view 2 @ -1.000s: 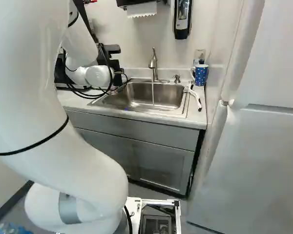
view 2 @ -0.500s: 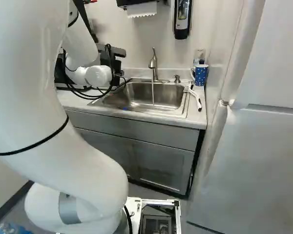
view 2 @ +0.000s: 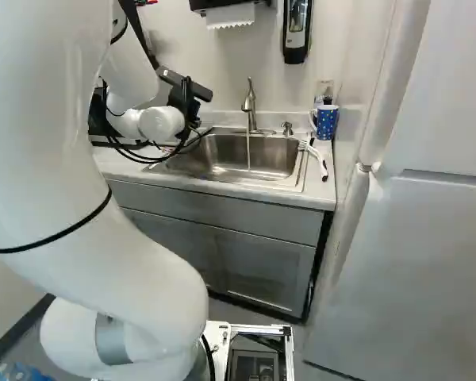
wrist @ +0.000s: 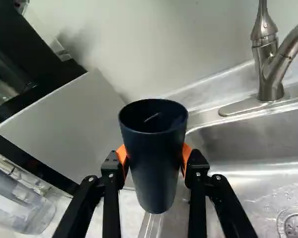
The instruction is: Rinse the cup and place it in the tray
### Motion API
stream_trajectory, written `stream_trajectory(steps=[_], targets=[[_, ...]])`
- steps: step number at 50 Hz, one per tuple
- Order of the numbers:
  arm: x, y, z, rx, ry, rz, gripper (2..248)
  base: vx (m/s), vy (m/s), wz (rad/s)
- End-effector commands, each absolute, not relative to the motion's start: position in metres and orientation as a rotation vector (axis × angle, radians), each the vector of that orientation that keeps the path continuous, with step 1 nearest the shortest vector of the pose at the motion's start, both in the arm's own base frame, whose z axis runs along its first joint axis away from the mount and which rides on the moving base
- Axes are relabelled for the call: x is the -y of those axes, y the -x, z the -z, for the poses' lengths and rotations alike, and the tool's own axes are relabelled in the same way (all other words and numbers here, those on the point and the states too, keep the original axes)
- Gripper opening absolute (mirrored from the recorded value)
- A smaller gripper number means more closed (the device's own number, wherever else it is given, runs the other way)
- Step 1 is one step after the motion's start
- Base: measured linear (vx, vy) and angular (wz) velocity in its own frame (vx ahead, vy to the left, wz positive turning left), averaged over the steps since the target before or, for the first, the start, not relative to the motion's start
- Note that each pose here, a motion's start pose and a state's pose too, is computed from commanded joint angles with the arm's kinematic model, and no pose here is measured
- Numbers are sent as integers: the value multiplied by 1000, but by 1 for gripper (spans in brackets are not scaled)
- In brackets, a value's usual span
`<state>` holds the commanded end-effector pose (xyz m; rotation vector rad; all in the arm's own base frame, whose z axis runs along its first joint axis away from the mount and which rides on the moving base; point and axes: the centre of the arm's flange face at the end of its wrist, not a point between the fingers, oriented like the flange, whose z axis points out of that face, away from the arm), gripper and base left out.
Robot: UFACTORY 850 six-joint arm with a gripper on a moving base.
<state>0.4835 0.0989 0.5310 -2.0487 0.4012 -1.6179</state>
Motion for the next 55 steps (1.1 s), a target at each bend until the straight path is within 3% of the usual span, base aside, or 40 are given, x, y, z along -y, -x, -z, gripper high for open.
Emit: stream_trajectory(steps=[55], targets=[[-99,-484,-531,-896,1711,1257,123,0,0,0]])
